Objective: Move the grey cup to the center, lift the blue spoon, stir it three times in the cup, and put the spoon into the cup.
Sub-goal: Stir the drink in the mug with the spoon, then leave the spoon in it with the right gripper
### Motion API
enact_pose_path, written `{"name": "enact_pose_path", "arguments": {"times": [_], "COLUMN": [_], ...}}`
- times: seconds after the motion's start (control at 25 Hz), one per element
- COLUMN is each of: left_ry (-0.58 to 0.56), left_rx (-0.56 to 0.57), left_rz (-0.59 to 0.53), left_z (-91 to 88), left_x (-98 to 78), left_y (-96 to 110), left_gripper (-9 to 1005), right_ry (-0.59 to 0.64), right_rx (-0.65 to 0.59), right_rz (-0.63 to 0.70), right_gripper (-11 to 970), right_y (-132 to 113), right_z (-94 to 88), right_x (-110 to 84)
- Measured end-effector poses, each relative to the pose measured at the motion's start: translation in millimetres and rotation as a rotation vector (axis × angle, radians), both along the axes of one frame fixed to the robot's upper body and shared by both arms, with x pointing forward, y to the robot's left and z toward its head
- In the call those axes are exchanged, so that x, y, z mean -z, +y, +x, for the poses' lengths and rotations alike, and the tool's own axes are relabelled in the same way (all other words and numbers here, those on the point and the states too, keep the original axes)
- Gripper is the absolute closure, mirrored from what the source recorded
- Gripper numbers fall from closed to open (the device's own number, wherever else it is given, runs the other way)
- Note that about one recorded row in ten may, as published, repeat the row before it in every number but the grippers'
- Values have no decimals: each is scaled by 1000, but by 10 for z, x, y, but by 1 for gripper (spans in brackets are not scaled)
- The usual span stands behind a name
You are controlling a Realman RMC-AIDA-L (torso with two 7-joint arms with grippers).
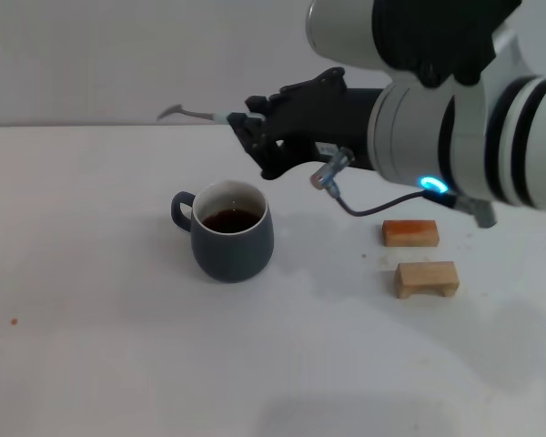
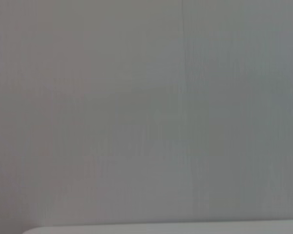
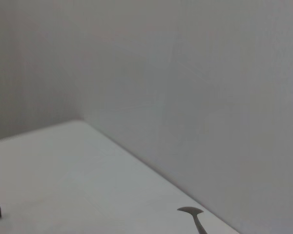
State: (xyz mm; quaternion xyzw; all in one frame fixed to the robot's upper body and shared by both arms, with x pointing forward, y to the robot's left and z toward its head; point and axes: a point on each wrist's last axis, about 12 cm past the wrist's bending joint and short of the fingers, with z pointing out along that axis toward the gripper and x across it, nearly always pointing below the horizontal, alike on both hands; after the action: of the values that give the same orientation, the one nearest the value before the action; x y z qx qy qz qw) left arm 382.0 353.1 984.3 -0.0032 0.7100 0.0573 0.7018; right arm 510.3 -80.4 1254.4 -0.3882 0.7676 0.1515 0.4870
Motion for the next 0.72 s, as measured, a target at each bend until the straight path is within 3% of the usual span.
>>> {"name": "enact_pose_path", "arguments": {"times": [0.2,0.72], "left_ry": [-30,-49], "left_rx": [-2,-9], "left_rz": [-5,0], "left_z": [-44,-76], "left_x": [-34,-56], "left_y": [24,40], "left_gripper": [149,149], "right_ry": [38,157], "right_rx": [24,35], "right_rz": [-84,-187], "right_gripper": [796,797], "right_y": [-57,-55], "right_z": [55,21], "right_x": [-89,0]}}
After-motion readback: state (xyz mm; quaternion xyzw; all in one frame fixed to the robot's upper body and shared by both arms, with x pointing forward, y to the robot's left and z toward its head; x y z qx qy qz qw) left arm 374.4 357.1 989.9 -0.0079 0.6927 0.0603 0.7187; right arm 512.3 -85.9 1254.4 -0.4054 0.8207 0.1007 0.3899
